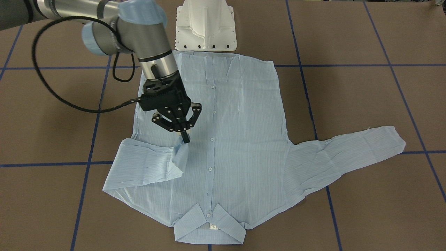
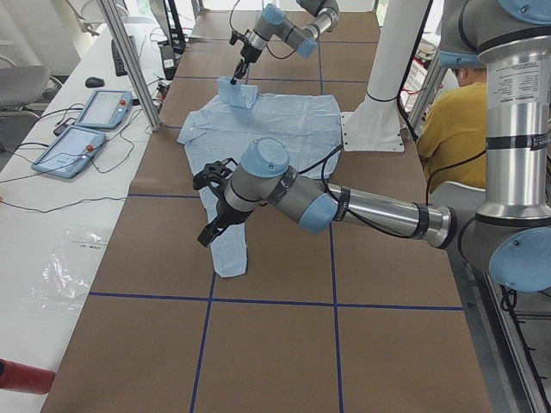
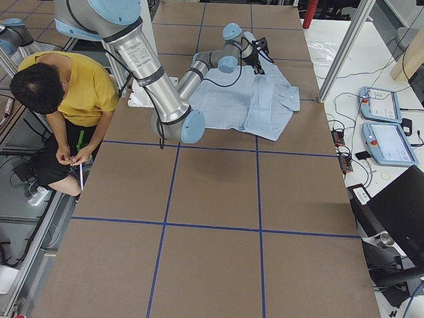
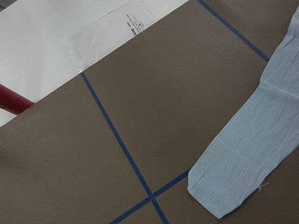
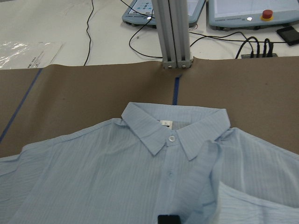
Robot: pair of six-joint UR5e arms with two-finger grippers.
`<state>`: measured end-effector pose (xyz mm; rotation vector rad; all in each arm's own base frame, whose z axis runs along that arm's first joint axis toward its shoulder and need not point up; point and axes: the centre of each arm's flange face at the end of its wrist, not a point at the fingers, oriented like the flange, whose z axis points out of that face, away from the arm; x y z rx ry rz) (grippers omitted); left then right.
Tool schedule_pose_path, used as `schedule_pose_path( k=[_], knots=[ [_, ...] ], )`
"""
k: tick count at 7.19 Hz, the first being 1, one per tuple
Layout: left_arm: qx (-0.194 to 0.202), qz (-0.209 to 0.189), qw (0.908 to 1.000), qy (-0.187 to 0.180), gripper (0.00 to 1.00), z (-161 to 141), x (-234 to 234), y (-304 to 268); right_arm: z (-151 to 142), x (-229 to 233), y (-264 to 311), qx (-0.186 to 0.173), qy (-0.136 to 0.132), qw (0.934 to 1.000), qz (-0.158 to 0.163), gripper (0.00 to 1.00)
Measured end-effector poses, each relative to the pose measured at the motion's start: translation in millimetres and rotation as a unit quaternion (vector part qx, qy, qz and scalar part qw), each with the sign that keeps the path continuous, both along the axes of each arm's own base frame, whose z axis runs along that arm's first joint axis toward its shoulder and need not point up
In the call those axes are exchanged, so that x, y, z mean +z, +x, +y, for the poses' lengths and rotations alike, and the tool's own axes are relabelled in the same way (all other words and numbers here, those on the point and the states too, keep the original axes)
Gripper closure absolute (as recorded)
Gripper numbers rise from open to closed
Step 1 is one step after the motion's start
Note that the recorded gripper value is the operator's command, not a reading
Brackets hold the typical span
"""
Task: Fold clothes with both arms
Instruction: 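Lift the sleeve with the right gripper and carry it across the shirt body, then release the sleeve and withdraw the right gripper off the table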
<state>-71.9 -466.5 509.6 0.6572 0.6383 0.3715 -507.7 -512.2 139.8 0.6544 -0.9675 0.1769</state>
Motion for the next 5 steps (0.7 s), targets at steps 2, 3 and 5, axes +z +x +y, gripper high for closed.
schedule_pose_path(
  k=[2,3,5],
  knots=[
    [0.000,0.000,1.0000,-0.001,0.00,0,1,0,33,-19,-91,0.007,0.028,0.9996,0.002,1.00],
    [0.000,0.000,1.0000,-0.002,0.00,0,1,0,47,-26,-122,0.006,0.033,0.9994,0.008,1.00],
    [-0.001,0.000,1.0000,-0.002,0.00,0,2,0,60,-39,-158,0.008,0.016,0.9998,0.004,0.00]
  ],
)
